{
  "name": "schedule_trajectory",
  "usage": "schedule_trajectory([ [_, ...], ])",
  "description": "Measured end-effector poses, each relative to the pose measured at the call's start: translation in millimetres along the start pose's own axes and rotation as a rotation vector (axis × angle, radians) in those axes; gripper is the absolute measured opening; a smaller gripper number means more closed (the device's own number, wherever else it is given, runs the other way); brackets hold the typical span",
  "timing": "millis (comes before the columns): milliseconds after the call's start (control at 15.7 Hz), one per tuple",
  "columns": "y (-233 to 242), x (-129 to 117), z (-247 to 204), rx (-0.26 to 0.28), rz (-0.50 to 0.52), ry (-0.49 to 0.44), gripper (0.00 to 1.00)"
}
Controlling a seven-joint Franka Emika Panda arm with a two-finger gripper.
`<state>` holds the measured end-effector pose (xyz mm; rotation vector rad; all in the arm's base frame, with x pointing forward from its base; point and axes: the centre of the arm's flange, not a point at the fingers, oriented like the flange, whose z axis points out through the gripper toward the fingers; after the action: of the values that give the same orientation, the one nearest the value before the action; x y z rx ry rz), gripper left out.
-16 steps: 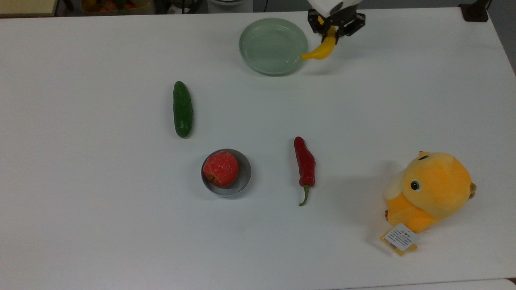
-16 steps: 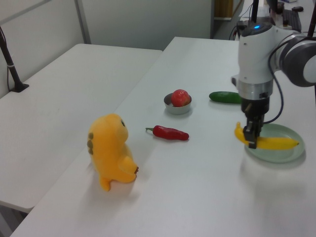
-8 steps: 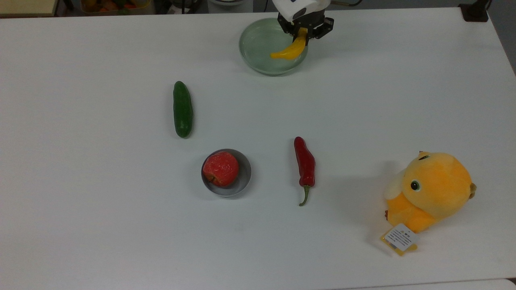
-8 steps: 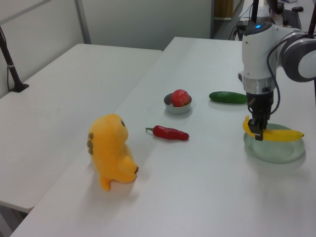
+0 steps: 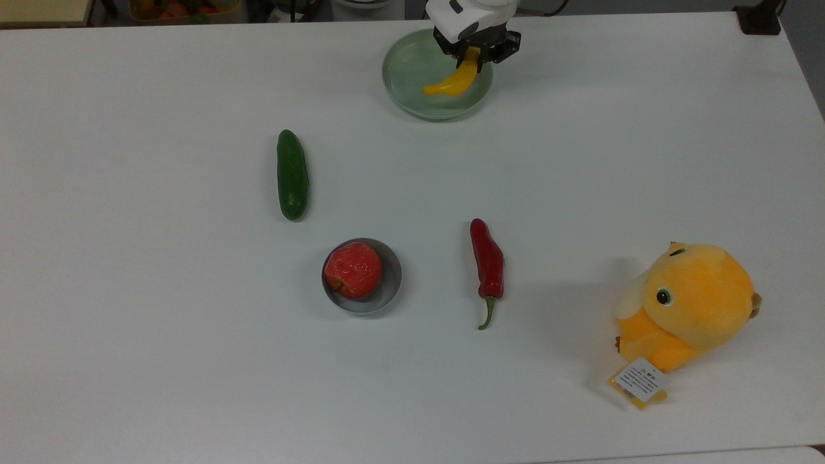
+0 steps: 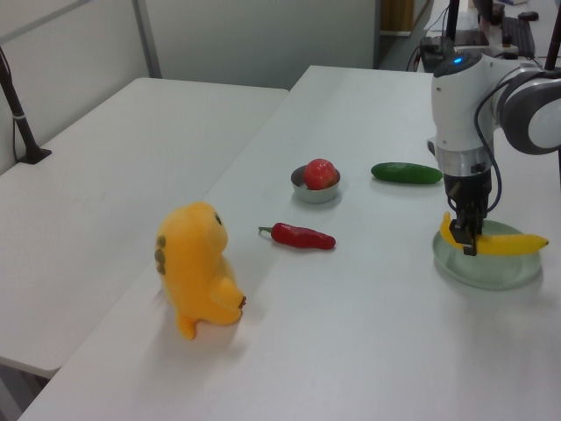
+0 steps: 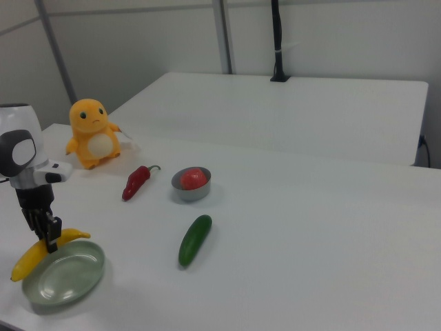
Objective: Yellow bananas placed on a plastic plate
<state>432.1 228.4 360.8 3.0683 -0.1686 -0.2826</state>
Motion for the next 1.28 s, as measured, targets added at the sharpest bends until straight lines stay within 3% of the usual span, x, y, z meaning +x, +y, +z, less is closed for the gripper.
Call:
schedule_trajectory([
  [64,0.5,-0.6,1.7,-0.002,-0.002,-0.003,0.32],
  [128,1.2,-0.8,2.8,-0.003,-0.001,-0.005,0.38],
  [510,8.0,3.8,2.2,-0.002,0.012,-0.005,0.96],
  [574,8.5,4.5,1.4,-0.001,0.013,-0.003,1.00],
  [893,20.2,24.3,-31.7,-0.003,-0.020,0.078,1.00],
  [1275,96.8,74.6,-138.6,0.074,0.044,0.226,1.00],
])
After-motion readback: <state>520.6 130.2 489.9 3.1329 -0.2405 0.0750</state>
